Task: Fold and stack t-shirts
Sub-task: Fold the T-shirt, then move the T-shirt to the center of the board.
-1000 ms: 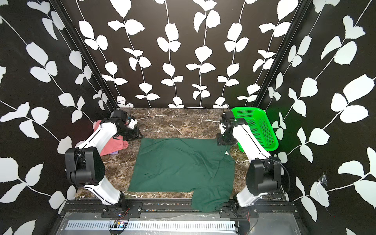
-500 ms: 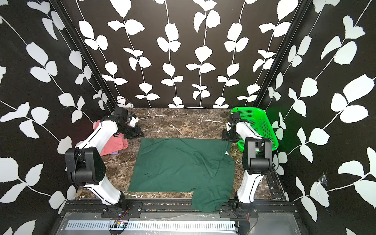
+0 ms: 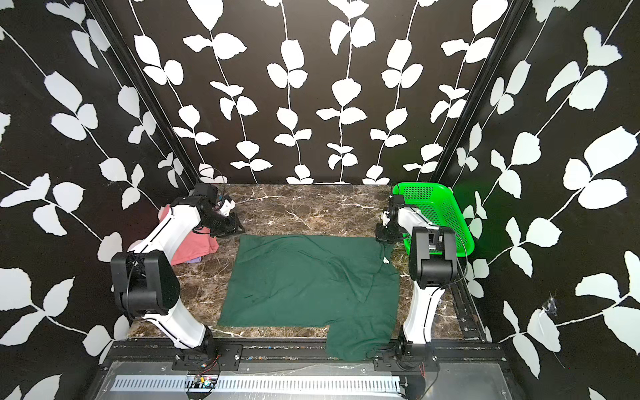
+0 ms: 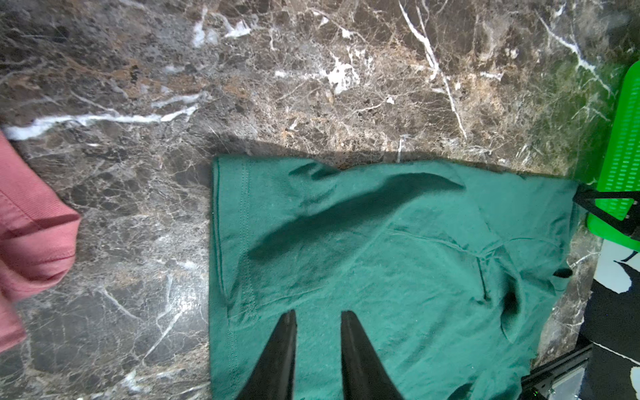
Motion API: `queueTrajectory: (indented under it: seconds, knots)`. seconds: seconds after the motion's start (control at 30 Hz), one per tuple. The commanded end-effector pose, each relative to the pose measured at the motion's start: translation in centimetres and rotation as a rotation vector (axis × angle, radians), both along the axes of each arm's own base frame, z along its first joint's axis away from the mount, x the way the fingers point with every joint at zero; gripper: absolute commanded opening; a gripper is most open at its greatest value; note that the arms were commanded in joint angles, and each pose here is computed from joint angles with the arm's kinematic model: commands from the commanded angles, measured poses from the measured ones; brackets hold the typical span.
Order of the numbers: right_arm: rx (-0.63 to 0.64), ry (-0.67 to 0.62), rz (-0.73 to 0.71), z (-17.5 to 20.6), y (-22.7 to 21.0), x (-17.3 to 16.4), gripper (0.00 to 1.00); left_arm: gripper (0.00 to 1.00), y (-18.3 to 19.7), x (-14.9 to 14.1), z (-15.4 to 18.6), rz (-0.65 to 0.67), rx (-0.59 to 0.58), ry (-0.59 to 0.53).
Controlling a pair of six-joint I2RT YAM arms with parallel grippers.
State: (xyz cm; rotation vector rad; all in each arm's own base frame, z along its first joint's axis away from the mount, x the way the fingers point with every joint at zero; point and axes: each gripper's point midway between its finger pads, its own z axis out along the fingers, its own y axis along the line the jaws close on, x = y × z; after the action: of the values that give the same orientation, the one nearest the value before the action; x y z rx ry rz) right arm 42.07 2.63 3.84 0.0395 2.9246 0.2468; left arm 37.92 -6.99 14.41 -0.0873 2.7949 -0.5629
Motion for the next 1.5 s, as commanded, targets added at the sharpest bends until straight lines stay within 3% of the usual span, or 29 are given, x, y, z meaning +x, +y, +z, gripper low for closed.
queueTrajectory:
  seconds: [0.0, 0.27, 0.67, 0.7, 0.77, 0.9, 0.97, 1.03, 1.1, 1.13, 1.2, 1.47]
  knots:
    - [-0.043, -0.031, 0.026, 1.6, -0.6, 1.5, 0.00, 0.27, -0.3, 0.0, 1.4, 0.014, -0.010, -0.044]
    - [-0.190, -0.079, 0.098, 5.9, -2.6, 3.7, 0.00, 0.27, -0.5, -0.2, 1.1, 0.008, -0.007, -0.041]
    - [-0.255, -0.057, 0.137, 4.7, -3.7, 5.8, 0.00, 0.27, -0.4, -1.1, 1.1, -0.007, 0.004, -0.037]
    - [-0.238, -0.054, 0.135, 4.8, -3.4, 6.0, 0.04, 0.27, -0.4, -1.1, 1.1, -0.009, 0.001, -0.037]
    - [-0.192, -0.045, 0.132, 4.9, -2.6, 6.1, 0.41, 0.27, -0.4, -1.4, 1.1, -0.010, 0.001, -0.033]
    - [-0.094, -0.077, 0.122, 7.3, 1.0, 4.8, 0.53, 0.29, -0.5, -2.0, 0.5, -0.007, 0.002, -0.020]
    - [-0.074, -0.105, 0.133, 8.4, 3.2, 3.7, 0.48, 0.29, -0.7, -2.0, 0.0, 0.000, -0.019, -0.018]
    - [-0.017, -0.107, 0.145, 9.0, 5.7, 2.1, 0.27, 0.23, -1.5, -1.7, -0.4, 0.004, -0.064, -0.021]
    - [0.053, -0.065, 0.140, 8.1, 7.8, 0.3, 0.00, 0.06, -2.6, -1.2, -1.2, -0.001, -0.105, -0.010]
    - [0.091, -0.040, 0.137, 7.4, 8.7, -0.5, 0.00, 0.01, -3.1, -0.9, -1.5, -0.009, -0.112, -0.003]
    - [0.136, 0.007, 0.131, 5.5, 9.9, -2.1, 0.00, 0.00, -4.1, -0.5, -2.8, -0.021, -0.110, 0.031]
    - [0.101, 0.125, 0.132, -0.2, 10.1, -5.4, 0.00, 0.00, -6.8, 1.6, -6.8, -0.058, -0.058, 0.206]
